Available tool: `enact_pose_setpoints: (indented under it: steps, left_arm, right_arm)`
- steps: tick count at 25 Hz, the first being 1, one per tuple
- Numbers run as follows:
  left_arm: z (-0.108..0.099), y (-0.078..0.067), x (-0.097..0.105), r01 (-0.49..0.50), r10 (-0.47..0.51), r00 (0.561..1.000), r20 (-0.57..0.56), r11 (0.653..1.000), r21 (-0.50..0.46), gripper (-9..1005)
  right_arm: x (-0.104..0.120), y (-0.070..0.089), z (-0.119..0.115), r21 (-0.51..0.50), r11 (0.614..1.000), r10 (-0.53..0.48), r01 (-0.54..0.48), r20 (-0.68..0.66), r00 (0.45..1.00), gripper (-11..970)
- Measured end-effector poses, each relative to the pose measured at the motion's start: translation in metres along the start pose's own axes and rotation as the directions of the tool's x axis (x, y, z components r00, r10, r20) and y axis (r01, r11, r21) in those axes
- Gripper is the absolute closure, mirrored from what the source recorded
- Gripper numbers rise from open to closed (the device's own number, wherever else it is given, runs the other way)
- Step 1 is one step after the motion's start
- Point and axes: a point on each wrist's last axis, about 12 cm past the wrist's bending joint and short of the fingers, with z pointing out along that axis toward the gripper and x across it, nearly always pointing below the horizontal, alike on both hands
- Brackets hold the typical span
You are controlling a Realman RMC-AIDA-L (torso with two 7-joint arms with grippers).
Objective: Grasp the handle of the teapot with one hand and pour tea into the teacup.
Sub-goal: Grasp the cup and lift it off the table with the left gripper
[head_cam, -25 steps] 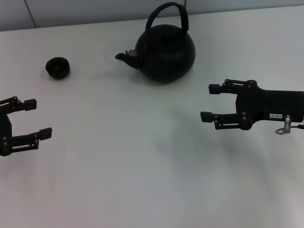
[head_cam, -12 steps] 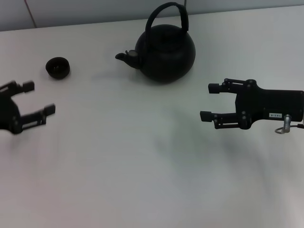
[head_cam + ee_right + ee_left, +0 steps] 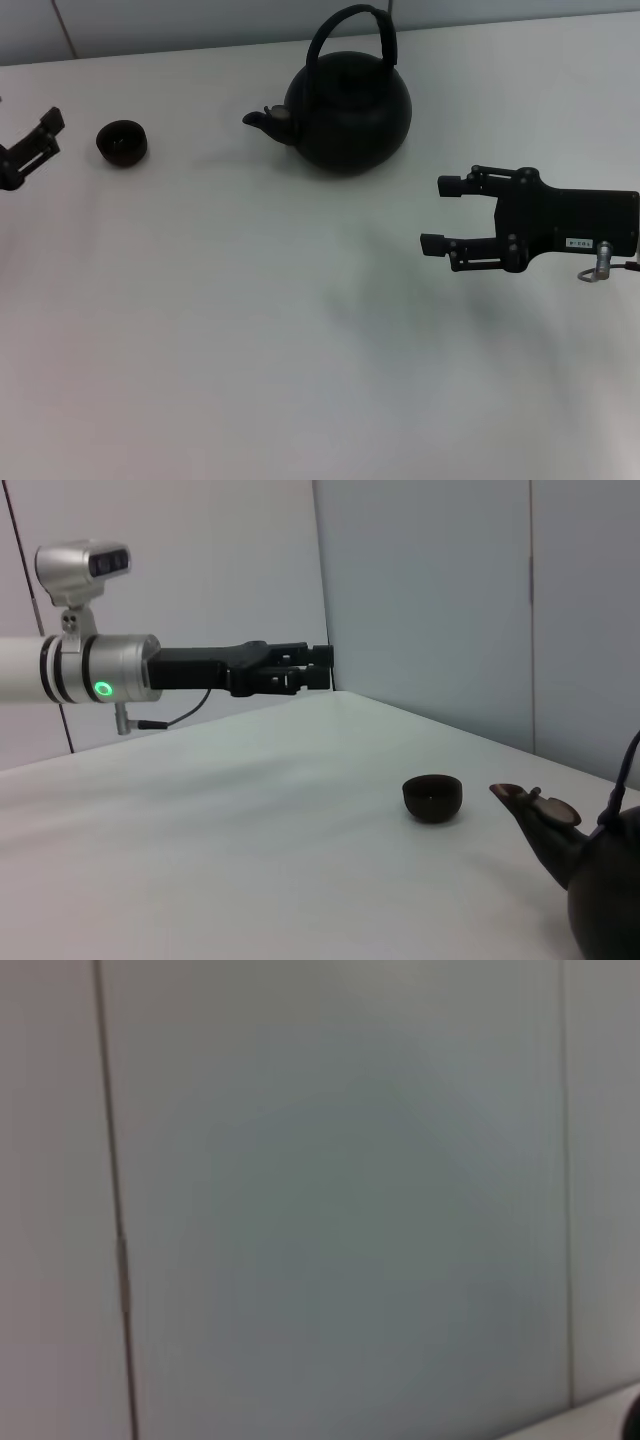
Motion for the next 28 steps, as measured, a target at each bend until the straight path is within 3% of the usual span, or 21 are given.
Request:
enact_pose_setpoints:
  steps: [9, 20, 28]
  left_arm:
    - [0.012, 0.000, 0.000, 0.002, -0.003, 1.000, -0.019, 1.000, -0.019, 167]
    - [0.080, -0.018, 0.007, -0.070, 0.065, 0.964, -0.257, 0.997, -0.010, 167]
    - [0.100, -0.025, 0.008, -0.108, 0.099, 0.933, -0.346, 0.994, -0.005, 168]
  right_arm:
    - [0.000, 0.000, 0.000, 0.000, 1.000, -0.001, 0.001, 0.001, 1.000, 136]
    - [-0.001, 0.000, 0.001, -0.002, 1.000, -0.002, 0.002, 0.000, 1.000, 136]
    - [0.000, -0.001, 0.001, 0.000, 1.000, -0.002, 0.002, -0.002, 1.000, 136]
